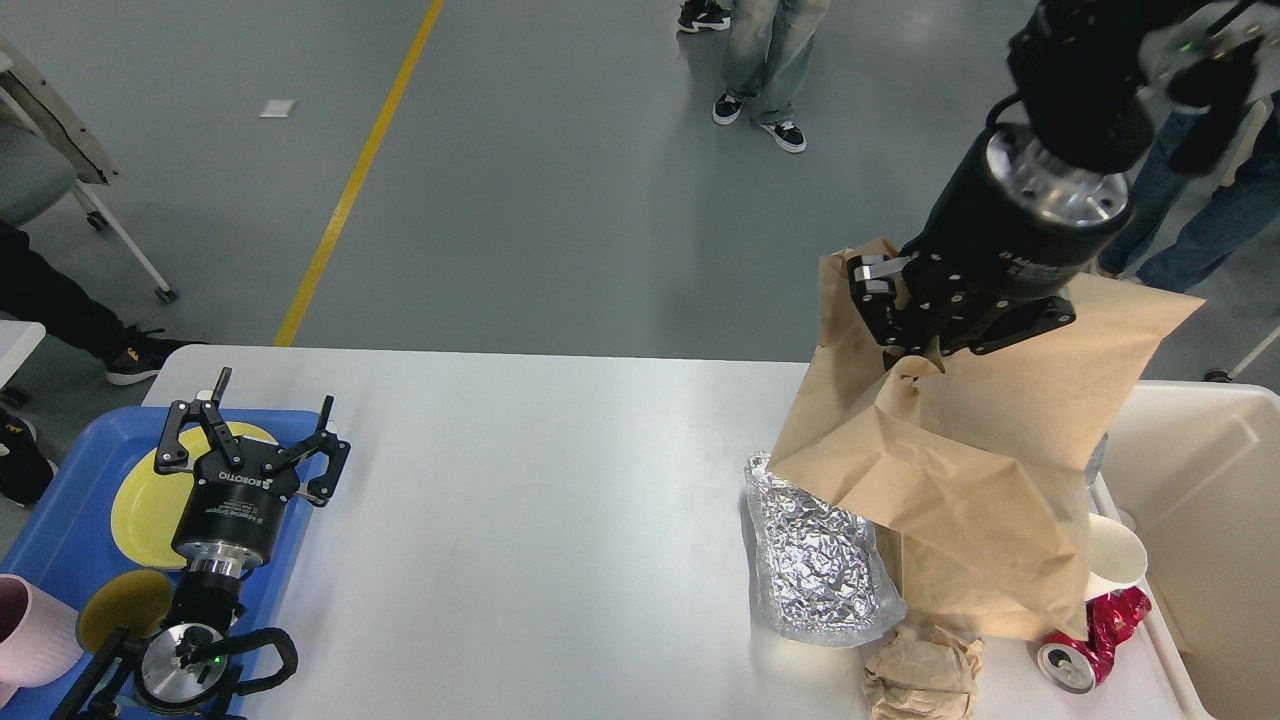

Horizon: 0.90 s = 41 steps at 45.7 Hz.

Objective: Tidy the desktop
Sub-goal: 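Lift the brown paper bag and carry it into the white bin, then release the bag in the bin and withdraw the right gripper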

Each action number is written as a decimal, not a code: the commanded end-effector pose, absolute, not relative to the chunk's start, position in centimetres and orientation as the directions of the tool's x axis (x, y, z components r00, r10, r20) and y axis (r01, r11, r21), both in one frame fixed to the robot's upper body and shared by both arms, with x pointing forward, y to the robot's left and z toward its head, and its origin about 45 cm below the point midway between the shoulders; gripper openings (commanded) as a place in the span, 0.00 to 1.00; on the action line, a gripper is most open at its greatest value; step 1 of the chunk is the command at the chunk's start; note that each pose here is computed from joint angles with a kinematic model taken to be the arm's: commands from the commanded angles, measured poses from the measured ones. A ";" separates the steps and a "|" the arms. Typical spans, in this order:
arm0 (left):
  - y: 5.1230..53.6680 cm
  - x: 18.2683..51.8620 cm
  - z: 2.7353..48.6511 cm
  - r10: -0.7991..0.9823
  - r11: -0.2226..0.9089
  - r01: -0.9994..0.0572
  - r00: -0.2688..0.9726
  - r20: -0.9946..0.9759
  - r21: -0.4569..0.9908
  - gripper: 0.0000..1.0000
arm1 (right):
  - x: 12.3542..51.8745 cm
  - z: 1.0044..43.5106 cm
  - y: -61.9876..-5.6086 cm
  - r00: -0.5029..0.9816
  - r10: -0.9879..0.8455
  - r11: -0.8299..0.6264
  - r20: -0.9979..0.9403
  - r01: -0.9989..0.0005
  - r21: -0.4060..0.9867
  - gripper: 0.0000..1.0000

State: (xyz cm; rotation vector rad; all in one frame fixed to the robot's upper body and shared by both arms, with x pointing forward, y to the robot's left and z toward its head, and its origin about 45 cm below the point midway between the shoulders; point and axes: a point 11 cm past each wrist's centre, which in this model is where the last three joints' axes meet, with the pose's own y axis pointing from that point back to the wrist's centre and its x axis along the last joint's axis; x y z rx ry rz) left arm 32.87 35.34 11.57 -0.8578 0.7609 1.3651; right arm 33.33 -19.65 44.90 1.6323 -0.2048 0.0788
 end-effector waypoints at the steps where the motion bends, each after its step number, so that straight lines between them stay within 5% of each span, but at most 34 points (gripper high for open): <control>1: 35.3 32.9 11.6 0.500 0.011 -0.997 0.070 -0.863 -0.074 0.96 | 33.6 45.3 -21.7 0.970 -0.138 -0.031 0.200 -0.206 0.978 0.00; 7: 35.3 32.9 11.6 0.500 0.010 -0.997 0.070 -0.863 -0.075 0.96 | 34.3 44.8 -25.0 0.945 -0.226 0.013 0.235 -0.239 0.971 0.00; 23: 35.3 32.9 11.6 0.500 0.010 -0.997 0.070 -0.863 -0.075 0.96 | 36.3 41.4 -45.7 0.699 -0.577 0.208 0.423 -0.375 0.903 0.00; 41: 35.3 32.9 11.6 0.500 0.010 -0.997 0.070 -0.863 -0.075 0.96 | 34.1 23.5 -60.2 0.510 -0.604 0.498 0.612 -0.358 0.790 0.00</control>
